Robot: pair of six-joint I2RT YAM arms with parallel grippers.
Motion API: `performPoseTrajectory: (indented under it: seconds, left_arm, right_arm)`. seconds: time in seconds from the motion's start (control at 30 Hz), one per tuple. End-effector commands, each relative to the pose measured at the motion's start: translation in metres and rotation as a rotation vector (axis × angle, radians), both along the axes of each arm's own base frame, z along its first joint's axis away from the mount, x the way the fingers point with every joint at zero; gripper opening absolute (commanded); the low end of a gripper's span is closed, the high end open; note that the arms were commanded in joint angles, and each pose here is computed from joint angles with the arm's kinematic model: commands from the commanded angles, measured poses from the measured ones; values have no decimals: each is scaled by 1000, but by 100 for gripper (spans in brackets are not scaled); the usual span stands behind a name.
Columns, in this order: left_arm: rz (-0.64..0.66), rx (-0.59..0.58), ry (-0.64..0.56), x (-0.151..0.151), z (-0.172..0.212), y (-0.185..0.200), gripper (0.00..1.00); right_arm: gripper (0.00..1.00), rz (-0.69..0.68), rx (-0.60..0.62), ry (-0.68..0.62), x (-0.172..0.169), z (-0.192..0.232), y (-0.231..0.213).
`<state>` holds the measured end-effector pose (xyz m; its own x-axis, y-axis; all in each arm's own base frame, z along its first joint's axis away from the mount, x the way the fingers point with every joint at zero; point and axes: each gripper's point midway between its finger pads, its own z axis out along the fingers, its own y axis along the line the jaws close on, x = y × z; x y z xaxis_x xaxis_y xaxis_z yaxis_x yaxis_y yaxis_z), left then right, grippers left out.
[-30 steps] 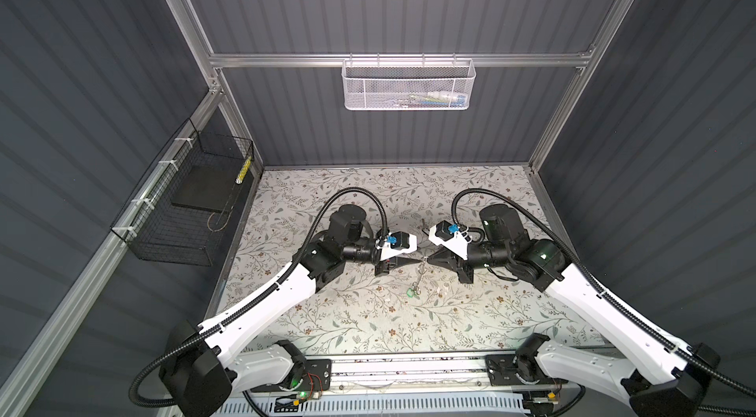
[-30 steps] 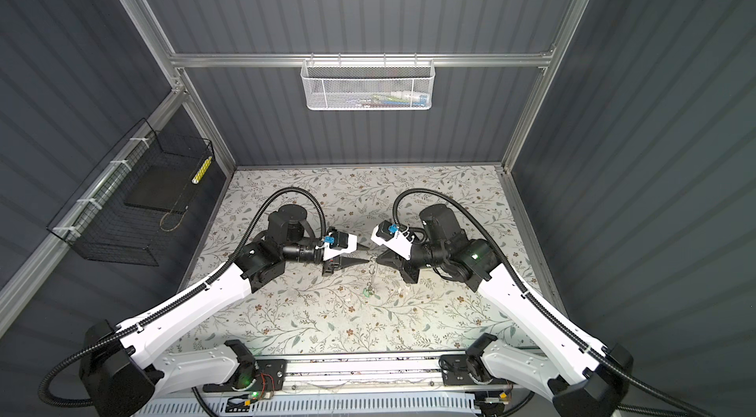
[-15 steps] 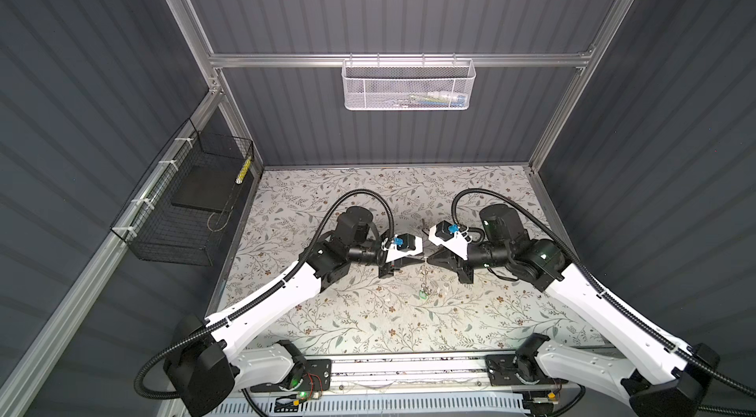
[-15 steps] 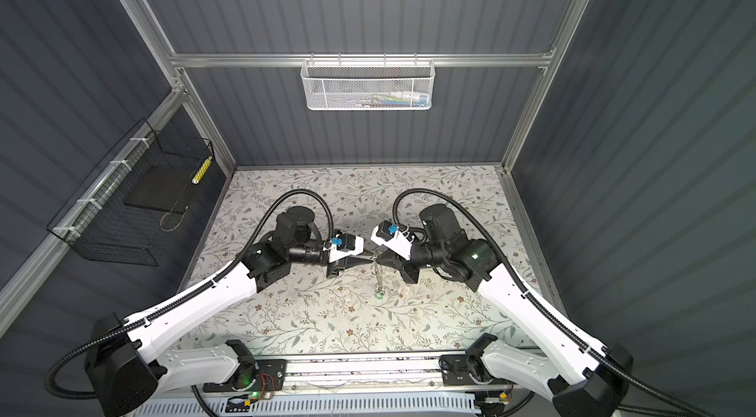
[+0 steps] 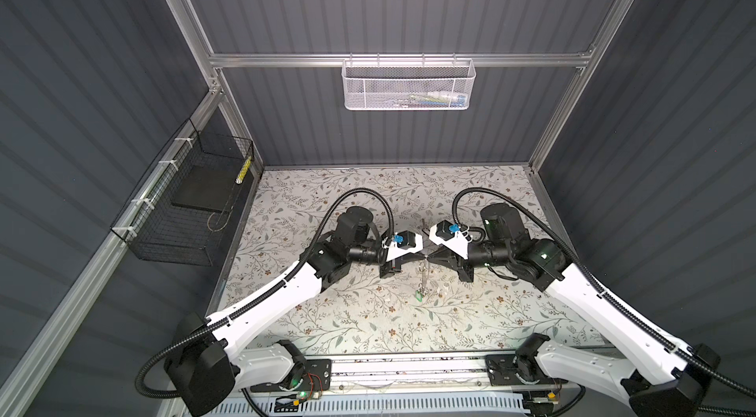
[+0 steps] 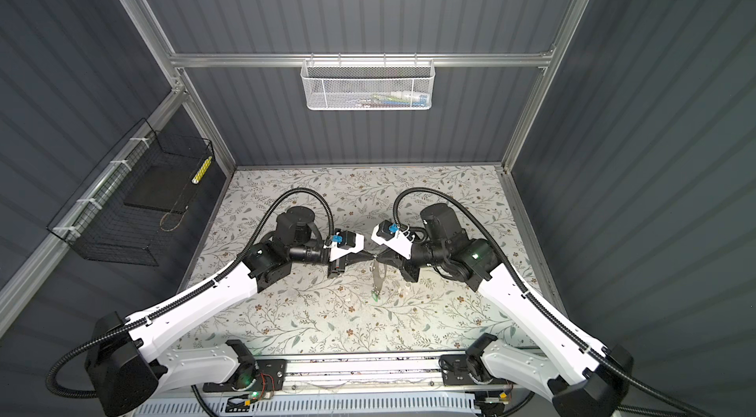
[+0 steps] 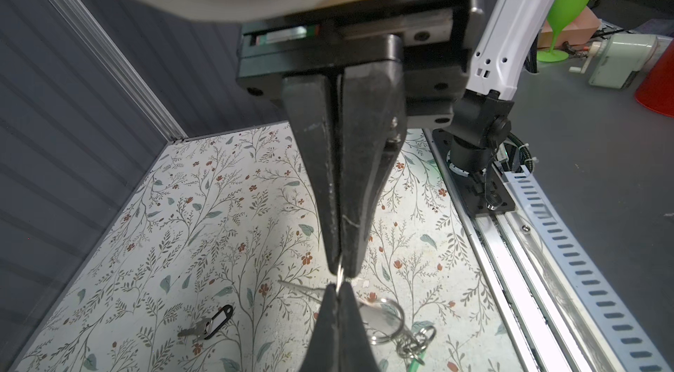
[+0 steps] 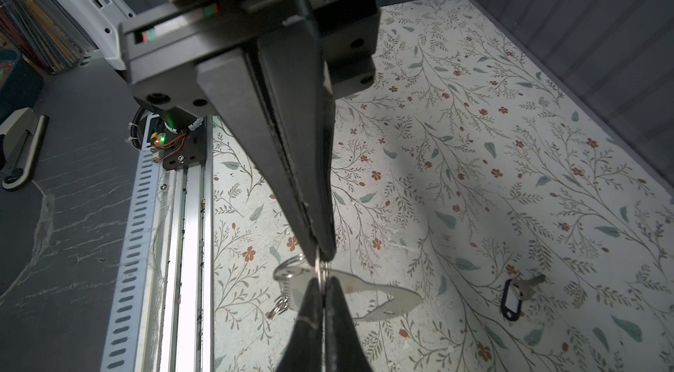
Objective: Put the keys on the keyring
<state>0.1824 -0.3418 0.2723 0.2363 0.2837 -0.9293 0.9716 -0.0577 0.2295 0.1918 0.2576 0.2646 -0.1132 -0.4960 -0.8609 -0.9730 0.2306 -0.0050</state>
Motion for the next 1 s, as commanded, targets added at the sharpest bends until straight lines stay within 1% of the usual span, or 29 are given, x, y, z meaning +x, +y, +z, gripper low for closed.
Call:
performPoseTrajectory:
  seconds: [0.0, 0.07, 0.13, 0.23, 0.37, 0.53, 0.73, 0.97]
  left_arm:
    - [1, -82, -14, -1, 16, -3, 0]
    - [-2, -97, -3, -2, 17, -4, 0]
    - [-4, -128, 4, -3, 21, -4, 0]
    - [-22, -170, 13, -6, 26, -5, 0]
    - [-59, -227, 30, -12, 34, -6, 0]
    - [-112, -276, 57, -19, 40, -7, 0]
    - [-148, -296, 81, -23, 41, -9, 0]
    - [-175, -300, 103, -24, 40, -12, 0]
  right_arm:
    - [17, -8, 25, -46, -1, 7, -2]
    - [20, -32, 28, -73, -1, 5, -8]
    - [26, -68, 48, -103, 0, 5, -14]
    - [28, -94, 109, -147, -2, 9, -20]
    - [26, -97, 188, -169, -8, 12, -23]
    - [23, -92, 221, -171, -10, 15, -23]
    - [20, -75, 303, -208, -14, 28, -21]
    - [19, -44, 355, -197, -20, 35, -18]
